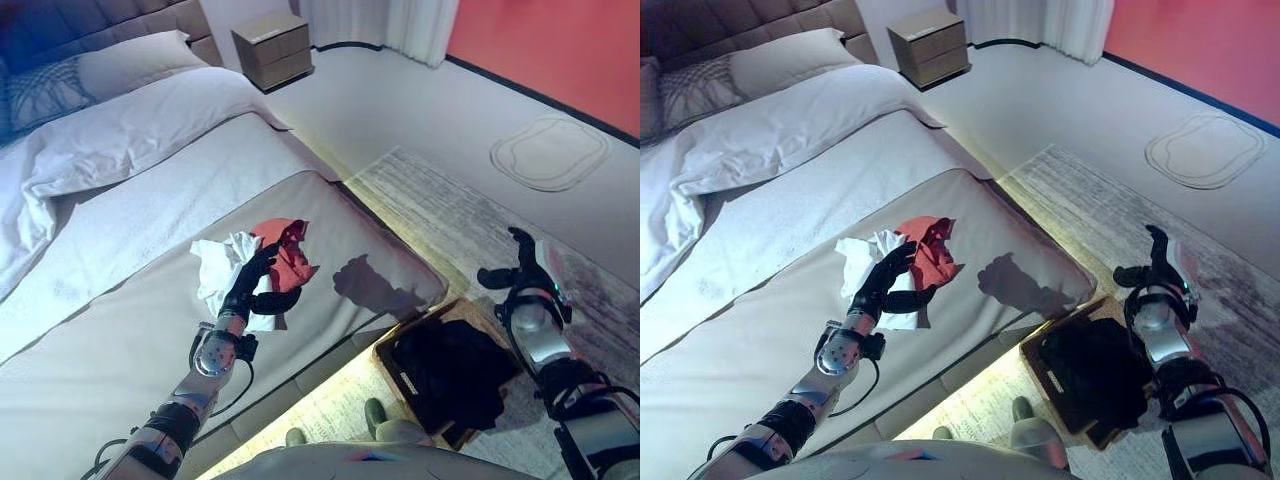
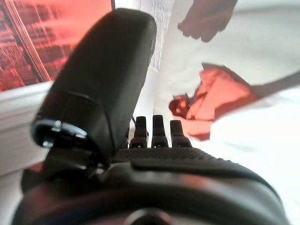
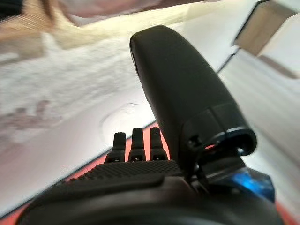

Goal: Pick up the clothes from the bed and place them into the basket

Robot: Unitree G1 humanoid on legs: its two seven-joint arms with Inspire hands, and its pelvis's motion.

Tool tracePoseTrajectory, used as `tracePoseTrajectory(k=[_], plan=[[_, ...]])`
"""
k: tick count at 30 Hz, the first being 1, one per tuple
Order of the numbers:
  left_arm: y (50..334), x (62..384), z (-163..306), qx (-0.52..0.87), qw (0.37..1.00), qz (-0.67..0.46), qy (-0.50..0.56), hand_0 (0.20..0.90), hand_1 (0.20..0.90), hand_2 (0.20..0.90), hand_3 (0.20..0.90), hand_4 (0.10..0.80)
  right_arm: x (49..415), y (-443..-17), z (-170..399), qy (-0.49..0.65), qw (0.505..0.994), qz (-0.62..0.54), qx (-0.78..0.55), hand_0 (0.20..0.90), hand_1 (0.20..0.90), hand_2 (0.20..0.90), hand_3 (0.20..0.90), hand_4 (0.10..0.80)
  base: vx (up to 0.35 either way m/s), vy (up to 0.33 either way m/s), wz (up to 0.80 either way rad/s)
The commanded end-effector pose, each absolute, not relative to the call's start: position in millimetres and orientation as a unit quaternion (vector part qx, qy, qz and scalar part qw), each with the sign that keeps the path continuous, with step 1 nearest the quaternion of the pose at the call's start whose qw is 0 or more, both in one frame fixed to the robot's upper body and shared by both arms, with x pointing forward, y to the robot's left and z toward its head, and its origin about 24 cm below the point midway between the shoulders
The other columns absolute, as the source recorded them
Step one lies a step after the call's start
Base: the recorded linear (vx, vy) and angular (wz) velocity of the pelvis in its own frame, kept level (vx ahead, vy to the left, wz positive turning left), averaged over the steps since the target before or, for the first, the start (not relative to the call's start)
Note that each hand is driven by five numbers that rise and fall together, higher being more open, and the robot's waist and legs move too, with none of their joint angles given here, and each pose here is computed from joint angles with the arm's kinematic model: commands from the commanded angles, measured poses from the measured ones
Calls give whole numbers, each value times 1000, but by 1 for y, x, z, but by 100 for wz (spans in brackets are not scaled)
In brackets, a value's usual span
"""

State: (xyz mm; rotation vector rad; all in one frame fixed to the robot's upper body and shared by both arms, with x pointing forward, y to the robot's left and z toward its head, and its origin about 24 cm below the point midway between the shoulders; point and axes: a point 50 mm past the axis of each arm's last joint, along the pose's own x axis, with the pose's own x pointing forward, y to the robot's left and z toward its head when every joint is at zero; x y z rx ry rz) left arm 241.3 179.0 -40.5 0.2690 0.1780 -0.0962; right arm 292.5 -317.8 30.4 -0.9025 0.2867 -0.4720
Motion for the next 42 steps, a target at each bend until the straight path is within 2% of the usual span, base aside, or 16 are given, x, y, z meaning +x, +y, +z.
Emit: tracePoseTrajectory(k=[1,7,10,16,21,34,42], plan=[[185,271,1,160,985,-53,-23,900,900,900,900,800,340,-306,115,-16,841,-236,-486,900,900,900,900,800,81,17,33],[209,256,-10,149,988,-45,8,900,900,900,900,800,354,-291,122,-13,838,-186,-513,900,900,900,900,800,95,13,22],[212,257,-2,145,988,-46,-12,900,900,900,900,800,360,-293,134,-12,831,-182,-526,900,900,900,900,800,-36,40,28],[208,280,38,79,992,-25,-100,900,900,900,900,800,376,-301,181,-43,810,-213,-545,900,900,900,900,800,-216,36,25],[198,284,52,34,990,-26,-132,900,900,900,900,800,384,-297,206,-56,803,-229,-547,900,900,900,900,800,-111,-23,30],[194,277,63,1,989,-24,-146,900,900,900,900,800,396,-285,256,-83,802,-269,-527,900,900,900,900,800,-67,-33,20],[191,270,59,-5,990,-32,-139,900,900,900,900,800,402,-264,277,-118,808,-254,-519,900,900,900,900,800,0,0,10]])
